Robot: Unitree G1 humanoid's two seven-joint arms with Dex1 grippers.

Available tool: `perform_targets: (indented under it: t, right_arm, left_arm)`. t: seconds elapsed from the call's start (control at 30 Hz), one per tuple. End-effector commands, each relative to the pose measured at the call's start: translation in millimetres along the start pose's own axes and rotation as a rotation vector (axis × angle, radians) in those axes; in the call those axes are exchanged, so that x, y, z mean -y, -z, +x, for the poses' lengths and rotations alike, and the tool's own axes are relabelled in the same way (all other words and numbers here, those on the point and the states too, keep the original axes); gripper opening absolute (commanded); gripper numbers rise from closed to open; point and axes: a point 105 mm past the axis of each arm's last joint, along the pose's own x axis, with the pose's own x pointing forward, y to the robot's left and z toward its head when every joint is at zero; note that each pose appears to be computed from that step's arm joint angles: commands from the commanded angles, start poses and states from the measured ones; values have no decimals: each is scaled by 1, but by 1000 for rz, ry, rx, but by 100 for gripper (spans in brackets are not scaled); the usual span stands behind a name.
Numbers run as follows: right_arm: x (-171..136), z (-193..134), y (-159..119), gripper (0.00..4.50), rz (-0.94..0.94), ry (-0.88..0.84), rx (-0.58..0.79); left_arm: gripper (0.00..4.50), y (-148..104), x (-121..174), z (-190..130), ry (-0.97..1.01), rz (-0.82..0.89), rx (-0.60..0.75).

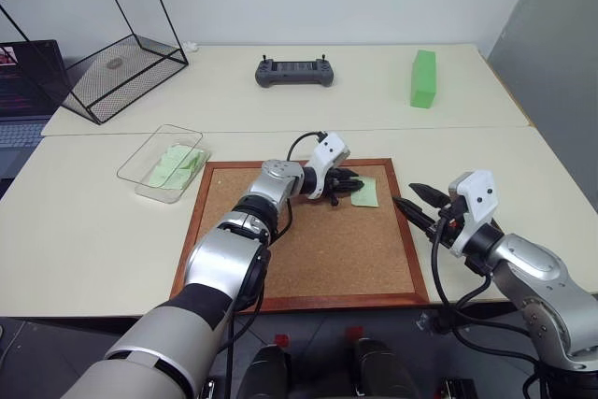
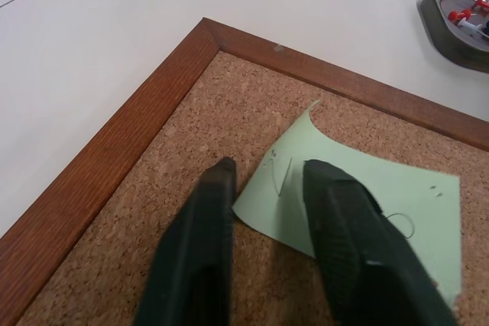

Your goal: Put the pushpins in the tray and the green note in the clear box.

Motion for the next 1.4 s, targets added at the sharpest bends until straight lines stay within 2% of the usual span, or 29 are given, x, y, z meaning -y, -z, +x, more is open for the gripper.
perform_targets:
  t: [0.03,0.13,0.4,0.7,0.8,0.9,1.17,1.4]
  right_arm:
    - [-4,-2,-12,217,-27,-8,45]
    - [-3,-2,-12,217,-28,-7,46]
    - [-6,1,-14,217,-23,-27,55]
    - [-7,4,-22,217,-28,-57,86]
    - [-8,5,-27,217,-10,-77,113]
    - [-10,4,-35,217,35,-99,163]
    - [-29,10,-58,217,61,-213,253]
    - [-51,24,-69,217,76,-325,287]
  left_arm:
    - [51,-7,-2,-2,-4,16,11]
    - [3,-7,-3,-2,-4,16,11]
    - [3,-10,-4,-5,-1,-7,35]
    - [3,-45,-19,-41,70,-130,198]
    - [3,-64,-26,-70,112,-233,288]
    - [3,-72,-24,-99,119,-224,314]
    - [3,-68,-3,-164,-29,-241,333]
    - [3,-67,-9,-203,-263,-259,374]
